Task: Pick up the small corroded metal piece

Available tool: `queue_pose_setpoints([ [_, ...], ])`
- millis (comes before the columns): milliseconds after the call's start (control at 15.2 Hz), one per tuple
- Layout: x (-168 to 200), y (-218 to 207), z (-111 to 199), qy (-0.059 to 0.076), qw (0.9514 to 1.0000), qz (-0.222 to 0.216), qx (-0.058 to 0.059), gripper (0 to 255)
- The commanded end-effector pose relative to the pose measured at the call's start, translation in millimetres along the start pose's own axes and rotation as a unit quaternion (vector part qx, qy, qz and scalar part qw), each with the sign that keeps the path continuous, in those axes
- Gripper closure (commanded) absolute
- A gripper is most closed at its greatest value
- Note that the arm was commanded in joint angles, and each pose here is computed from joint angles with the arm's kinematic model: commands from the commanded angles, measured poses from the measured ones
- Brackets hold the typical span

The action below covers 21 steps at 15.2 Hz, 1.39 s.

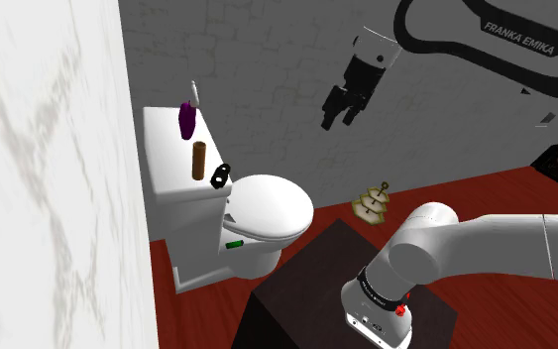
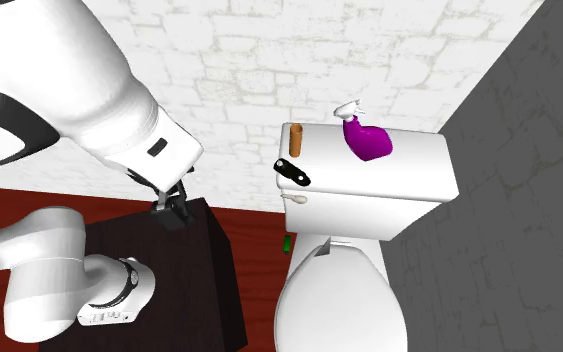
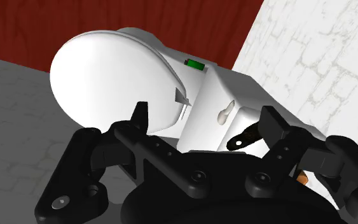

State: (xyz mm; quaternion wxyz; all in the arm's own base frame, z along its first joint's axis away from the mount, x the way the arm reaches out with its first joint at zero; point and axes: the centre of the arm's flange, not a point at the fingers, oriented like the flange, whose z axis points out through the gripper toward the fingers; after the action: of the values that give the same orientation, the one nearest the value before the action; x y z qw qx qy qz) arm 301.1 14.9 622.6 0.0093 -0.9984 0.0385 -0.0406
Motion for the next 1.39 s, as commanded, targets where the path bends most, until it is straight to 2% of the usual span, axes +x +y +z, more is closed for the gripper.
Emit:
queue_pose_setpoints([
  [0,0.0,0.0,0.0,0.000,1.0000,0.000,0.000,0],
  [330,35.0,-33.7,45.3,-0.012,0.9983,0.056,0.008,0],
  [660,72.5,-63.9,90.9,-0.023,0.9933,0.112,0.016,0],
  [990,112.1,-90.6,136.9,-0.035,0.9849,0.168,0.024,0],
  [1320,153.5,-113.4,183.6,-0.046,0.9732,0.223,0.031,0],
])
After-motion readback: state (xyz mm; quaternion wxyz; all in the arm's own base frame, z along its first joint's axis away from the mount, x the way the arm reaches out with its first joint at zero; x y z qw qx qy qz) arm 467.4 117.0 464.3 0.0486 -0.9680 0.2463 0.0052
